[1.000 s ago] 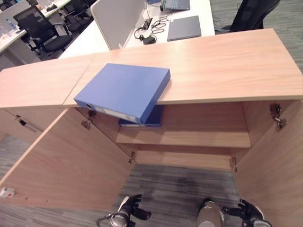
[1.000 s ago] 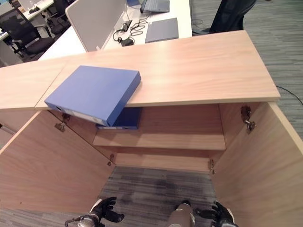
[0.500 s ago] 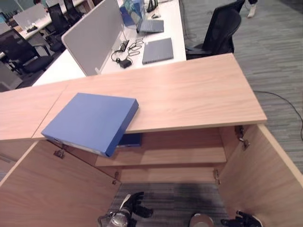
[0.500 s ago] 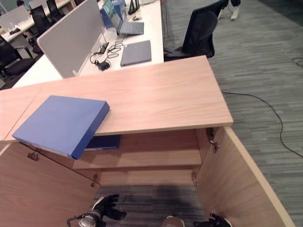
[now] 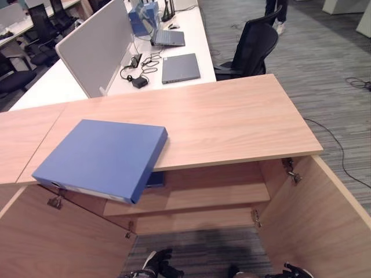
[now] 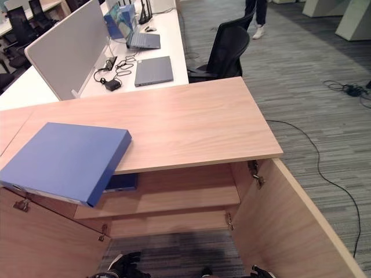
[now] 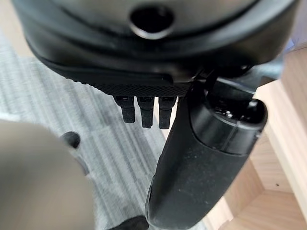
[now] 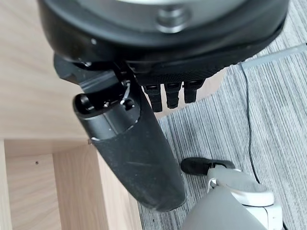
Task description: Put the empty folder in the office cabinet
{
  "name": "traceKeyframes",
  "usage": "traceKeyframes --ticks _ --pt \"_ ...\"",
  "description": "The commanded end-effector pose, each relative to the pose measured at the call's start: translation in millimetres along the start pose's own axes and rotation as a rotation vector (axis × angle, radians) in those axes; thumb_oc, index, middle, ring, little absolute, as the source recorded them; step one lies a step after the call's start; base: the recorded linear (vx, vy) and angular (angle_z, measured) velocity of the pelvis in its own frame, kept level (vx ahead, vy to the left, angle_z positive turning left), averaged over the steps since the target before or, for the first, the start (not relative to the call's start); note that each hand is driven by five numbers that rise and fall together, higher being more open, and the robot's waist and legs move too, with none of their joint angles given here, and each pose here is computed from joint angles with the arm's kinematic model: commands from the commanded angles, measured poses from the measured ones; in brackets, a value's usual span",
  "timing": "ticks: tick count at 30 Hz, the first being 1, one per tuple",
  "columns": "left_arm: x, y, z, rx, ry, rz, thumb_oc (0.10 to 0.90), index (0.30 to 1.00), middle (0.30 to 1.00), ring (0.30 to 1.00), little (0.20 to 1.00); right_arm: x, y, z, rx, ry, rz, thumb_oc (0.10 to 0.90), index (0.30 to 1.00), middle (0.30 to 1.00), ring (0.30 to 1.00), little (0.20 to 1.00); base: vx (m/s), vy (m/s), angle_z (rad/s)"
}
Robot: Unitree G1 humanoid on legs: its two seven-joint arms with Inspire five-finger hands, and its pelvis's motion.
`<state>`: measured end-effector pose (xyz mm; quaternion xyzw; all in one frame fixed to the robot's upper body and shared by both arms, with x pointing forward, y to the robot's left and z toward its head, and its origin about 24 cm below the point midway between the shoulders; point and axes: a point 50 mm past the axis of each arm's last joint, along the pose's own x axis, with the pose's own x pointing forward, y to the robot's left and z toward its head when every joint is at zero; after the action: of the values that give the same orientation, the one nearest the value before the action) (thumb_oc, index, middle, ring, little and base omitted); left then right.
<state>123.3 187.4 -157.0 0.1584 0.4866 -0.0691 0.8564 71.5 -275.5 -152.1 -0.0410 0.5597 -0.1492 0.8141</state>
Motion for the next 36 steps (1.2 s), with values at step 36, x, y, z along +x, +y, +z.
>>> traceKeyframes --ticks 36 --pt "-1 51 48 0.074 -0.220 0.159 0.800 0.900 0.900 0.900 0.900 2 32 20 -0.101 -0.083 0.092 0.800 0.900 0.900 0.900 0.900 0.01 0.088 -0.04"
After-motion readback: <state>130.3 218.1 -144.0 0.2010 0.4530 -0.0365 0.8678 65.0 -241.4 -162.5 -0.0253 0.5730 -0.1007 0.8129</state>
